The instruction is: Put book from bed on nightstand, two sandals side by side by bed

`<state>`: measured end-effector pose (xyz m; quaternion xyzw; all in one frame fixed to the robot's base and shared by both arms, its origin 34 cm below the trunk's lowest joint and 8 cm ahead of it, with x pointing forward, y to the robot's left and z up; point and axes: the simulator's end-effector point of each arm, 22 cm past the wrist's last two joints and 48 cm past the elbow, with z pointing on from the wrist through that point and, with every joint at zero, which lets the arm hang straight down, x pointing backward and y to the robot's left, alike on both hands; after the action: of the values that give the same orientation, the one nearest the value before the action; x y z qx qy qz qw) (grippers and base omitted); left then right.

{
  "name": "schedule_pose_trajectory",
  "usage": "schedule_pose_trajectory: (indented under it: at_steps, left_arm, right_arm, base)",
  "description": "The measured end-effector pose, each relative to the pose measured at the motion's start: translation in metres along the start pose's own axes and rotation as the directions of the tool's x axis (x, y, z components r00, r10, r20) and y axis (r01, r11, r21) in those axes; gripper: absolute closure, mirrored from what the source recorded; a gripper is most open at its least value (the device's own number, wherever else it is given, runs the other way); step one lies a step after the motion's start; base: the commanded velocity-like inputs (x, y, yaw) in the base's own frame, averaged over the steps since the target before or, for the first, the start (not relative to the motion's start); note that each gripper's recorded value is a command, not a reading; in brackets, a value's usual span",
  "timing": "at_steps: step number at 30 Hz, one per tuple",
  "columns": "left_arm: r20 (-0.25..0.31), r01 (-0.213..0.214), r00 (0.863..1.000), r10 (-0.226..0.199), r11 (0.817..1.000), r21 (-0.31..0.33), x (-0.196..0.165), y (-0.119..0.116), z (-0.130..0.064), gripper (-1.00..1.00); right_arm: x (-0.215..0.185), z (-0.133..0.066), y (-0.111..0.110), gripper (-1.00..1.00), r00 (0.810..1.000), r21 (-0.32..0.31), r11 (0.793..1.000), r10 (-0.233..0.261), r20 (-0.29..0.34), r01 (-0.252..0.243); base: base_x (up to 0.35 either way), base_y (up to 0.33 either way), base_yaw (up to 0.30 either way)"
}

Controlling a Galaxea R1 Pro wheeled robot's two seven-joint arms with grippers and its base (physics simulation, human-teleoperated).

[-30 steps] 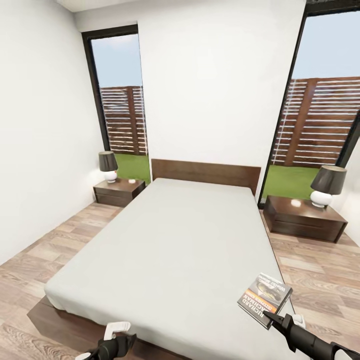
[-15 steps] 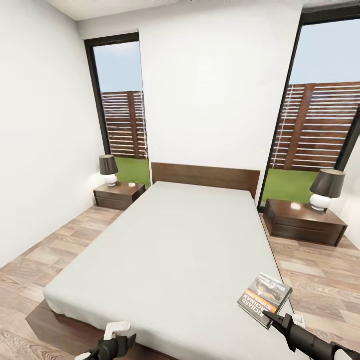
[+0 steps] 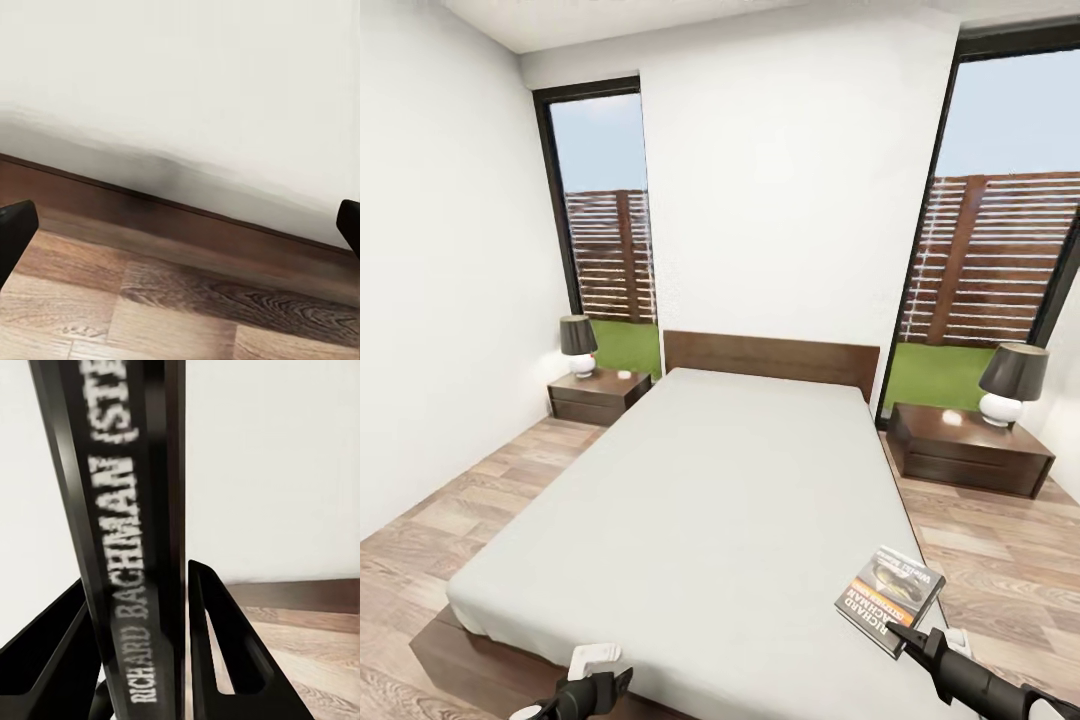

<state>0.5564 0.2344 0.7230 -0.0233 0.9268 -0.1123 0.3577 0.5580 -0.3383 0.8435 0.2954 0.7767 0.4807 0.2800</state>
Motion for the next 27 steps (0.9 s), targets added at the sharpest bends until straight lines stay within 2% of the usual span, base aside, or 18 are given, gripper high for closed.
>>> schedule_pose_trajectory:
  at_steps: [27]
  left_arm:
    - [0.003, -0.001, 1.0, 0.001, 1.0, 0.001, -0.0015, -0.0006, -0.0005, -1.0]
  right_arm:
    - [0.0012, -0.0009, -0.0014, 1.0, 1.0, 0.005, 1.0, 0.001, -0.002, -0.001]
  base:
    - [0.0, 0.0, 0.273]
